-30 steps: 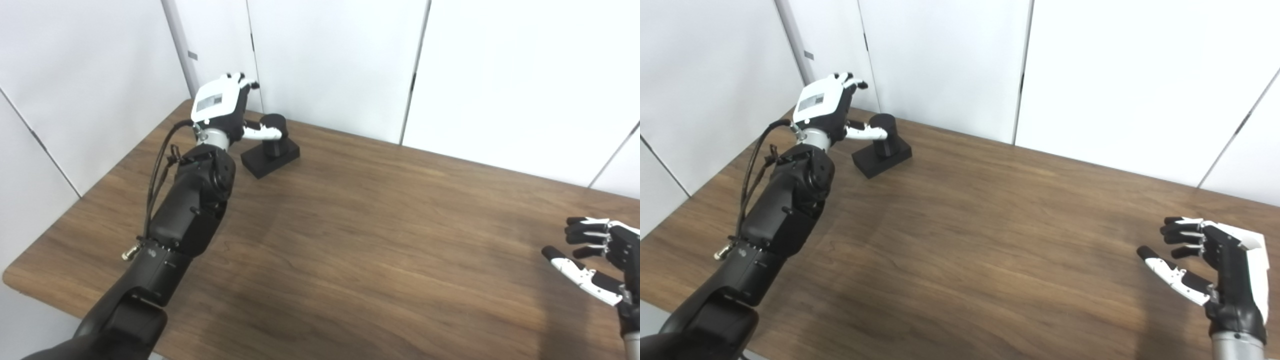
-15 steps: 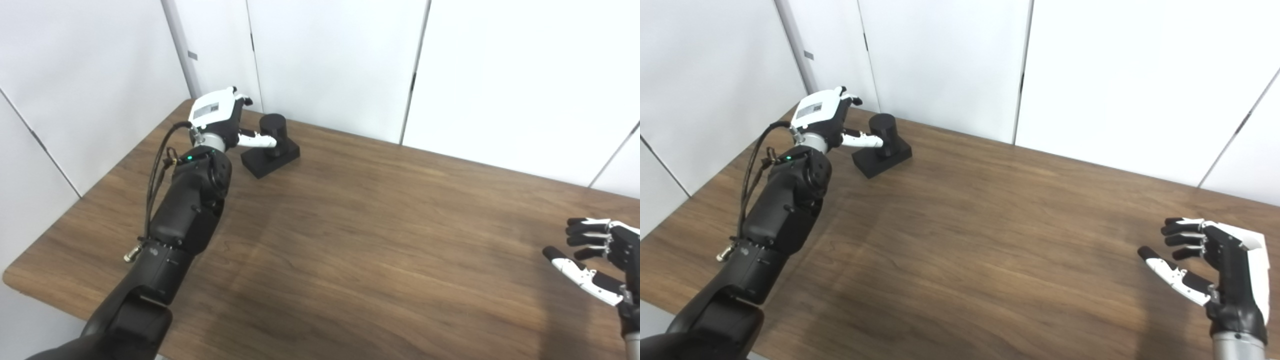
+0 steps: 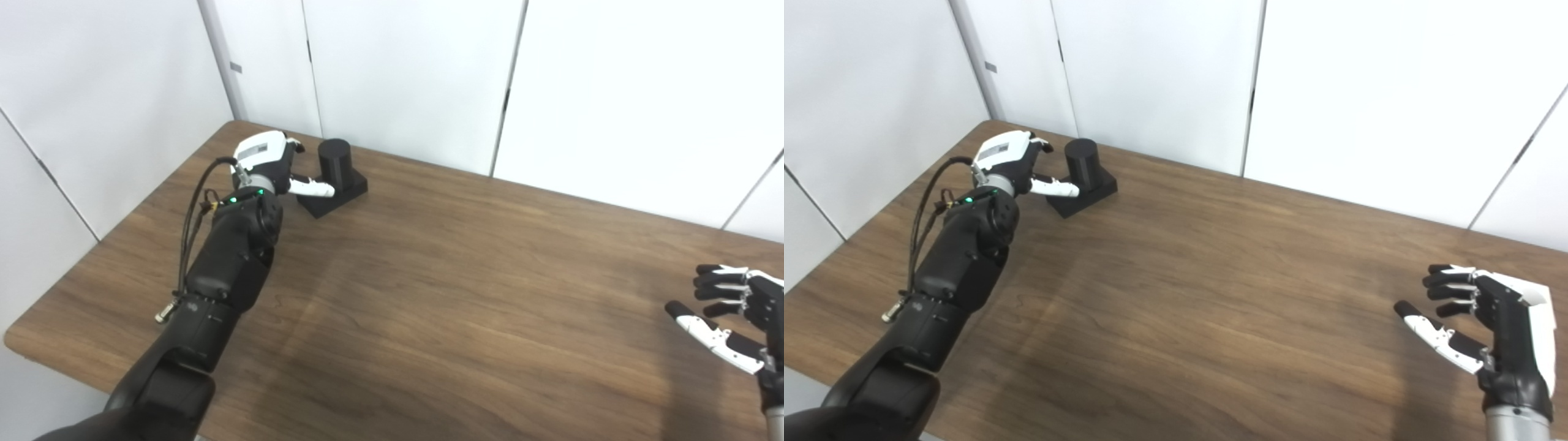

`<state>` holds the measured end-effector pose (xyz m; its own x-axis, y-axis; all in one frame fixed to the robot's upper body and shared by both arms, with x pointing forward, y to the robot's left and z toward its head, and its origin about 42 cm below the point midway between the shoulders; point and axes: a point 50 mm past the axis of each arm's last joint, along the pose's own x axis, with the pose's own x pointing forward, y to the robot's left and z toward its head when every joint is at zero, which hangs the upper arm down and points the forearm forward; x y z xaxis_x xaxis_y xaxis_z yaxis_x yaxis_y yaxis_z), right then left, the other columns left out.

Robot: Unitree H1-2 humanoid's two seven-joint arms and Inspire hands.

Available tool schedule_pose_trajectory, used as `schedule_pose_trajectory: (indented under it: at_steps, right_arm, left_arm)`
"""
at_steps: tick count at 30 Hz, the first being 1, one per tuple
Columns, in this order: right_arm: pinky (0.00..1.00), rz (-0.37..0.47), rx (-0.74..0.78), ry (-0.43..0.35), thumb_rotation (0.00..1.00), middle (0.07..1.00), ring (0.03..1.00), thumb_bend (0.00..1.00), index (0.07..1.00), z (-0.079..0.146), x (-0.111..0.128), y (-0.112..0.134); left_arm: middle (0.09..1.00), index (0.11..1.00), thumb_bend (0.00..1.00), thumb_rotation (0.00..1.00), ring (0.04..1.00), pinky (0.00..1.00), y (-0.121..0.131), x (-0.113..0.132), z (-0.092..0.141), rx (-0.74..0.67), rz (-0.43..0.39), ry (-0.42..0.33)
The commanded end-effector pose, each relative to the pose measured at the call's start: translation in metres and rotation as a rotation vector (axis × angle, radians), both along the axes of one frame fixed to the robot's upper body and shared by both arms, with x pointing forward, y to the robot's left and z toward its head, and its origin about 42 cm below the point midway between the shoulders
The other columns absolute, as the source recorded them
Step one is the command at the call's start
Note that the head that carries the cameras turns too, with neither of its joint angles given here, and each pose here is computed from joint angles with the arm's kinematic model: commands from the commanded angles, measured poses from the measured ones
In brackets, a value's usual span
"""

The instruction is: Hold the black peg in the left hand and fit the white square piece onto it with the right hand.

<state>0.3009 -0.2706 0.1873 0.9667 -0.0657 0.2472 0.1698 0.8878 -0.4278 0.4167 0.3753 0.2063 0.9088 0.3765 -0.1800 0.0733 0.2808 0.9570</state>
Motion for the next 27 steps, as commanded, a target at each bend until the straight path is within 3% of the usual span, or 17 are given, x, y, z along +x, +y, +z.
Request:
schedule_pose_trajectory:
  at_steps: [1, 7, 17, 27]
  right_arm:
    - [0.44, 0.024, -0.001, -0.097, 0.11, 0.66, 0.549, 0.5, 0.492, 0.019, 0.004, 0.003]
    - [0.44, 0.018, -0.001, -0.094, 0.11, 0.665, 0.554, 0.5, 0.492, 0.02, 0.003, 0.004]
    - [0.45, 0.013, -0.002, -0.091, 0.11, 0.687, 0.559, 0.5, 0.492, 0.023, 0.0, 0.004]
    - [0.44, 0.013, -0.003, -0.094, 0.11, 0.683, 0.559, 0.5, 0.492, 0.024, -0.001, 0.004]
  left_arm:
    - [1.0, 0.849, 1.0, 0.55, 1.0, 1.0, 0.001, 0.013, 0.028, 0.052, -0.005, -0.058]
    - [1.0, 0.842, 1.0, 0.53, 1.0, 1.0, -0.007, 0.018, 0.015, 0.071, -0.036, -0.015]
    - [1.0, 0.848, 0.99, 0.5, 1.0, 1.0, -0.02, 0.024, 0.0, 0.1, -0.109, 0.133]
    - [1.0, 0.844, 0.91, 0.48, 1.0, 1.0, -0.024, 0.029, -0.009, 0.108, -0.136, 0.184]
